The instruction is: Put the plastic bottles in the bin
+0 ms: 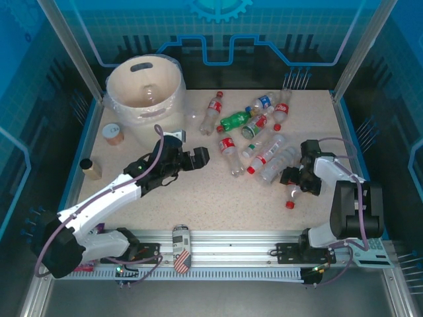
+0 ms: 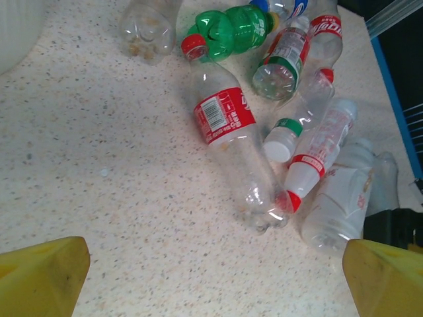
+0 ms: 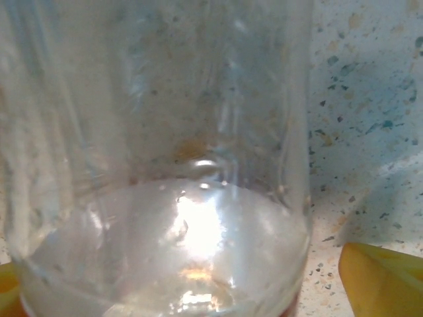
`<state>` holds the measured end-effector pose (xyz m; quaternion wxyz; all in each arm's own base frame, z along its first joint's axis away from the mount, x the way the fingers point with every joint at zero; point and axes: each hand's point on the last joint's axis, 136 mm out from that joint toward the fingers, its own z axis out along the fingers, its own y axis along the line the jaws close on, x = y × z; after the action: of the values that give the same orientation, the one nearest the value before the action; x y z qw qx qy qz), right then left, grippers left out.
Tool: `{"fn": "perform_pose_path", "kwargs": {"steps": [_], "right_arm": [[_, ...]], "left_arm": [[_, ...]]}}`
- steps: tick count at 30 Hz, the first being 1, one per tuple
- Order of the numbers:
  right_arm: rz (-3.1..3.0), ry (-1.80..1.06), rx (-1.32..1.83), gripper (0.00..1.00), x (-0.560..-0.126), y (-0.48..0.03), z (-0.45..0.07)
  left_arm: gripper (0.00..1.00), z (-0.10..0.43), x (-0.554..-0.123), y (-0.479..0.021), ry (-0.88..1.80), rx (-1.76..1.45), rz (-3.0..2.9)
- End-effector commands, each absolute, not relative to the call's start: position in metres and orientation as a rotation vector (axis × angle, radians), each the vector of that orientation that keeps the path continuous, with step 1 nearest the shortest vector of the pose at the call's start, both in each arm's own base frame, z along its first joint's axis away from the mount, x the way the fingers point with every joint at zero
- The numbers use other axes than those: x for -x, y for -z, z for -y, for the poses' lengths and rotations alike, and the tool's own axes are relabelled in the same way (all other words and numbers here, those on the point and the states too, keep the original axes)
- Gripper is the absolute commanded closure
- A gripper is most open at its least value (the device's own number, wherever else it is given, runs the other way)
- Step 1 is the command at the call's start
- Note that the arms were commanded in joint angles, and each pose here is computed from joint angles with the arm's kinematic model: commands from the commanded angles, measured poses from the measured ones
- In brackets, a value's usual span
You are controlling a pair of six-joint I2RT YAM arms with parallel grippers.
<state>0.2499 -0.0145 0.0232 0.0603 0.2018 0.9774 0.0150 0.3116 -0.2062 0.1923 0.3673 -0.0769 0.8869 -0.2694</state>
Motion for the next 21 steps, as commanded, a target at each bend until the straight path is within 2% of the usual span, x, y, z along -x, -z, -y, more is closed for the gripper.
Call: {"fn": "perform_pose_path", "kwargs": {"steps": [1, 3, 7, 10, 12, 15, 21], "right_arm": [[-2.913, -0.047, -0.633, 0.20, -0.253, -0.036, 0.019], [-2.876, -0.066, -0.627, 0.30, -0.254, -0.045, 0.017], [-2.793, -0.069, -0.601, 0.34, -0.257, -0.075, 0.019], [-2.690, -0.101, -0.574, 0.46, -0.260, -0.109, 0.016], [-2.623, -0.163, -0.533, 0.48, -0.262, -0.132, 0.010], [-2.492, -0.358, -0.408, 0.55, -0.269, -0.167, -0.018], [-2.292, -0.800, 0.043, 0.56, -0.274, -0.217, -0.114]], "left_arm": [[0.01, 0.217, -0.314, -0.192, 0.780, 0.240, -2.250], [0.01, 0.217, -0.316, -0.192, 0.800, 0.274, -2.233], [0.02, 0.223, -0.322, -0.197, 0.854, 0.300, -2.201], [0.01, 0.230, -0.327, -0.200, 0.926, 0.314, -2.197], [0.02, 0.235, -0.330, -0.203, 0.977, 0.314, -2.187], [0.01, 0.247, -0.333, -0.207, 1.049, 0.273, -2.165], [0.01, 0.267, -0.341, -0.217, 1.153, 0.221, -2.144]]}}
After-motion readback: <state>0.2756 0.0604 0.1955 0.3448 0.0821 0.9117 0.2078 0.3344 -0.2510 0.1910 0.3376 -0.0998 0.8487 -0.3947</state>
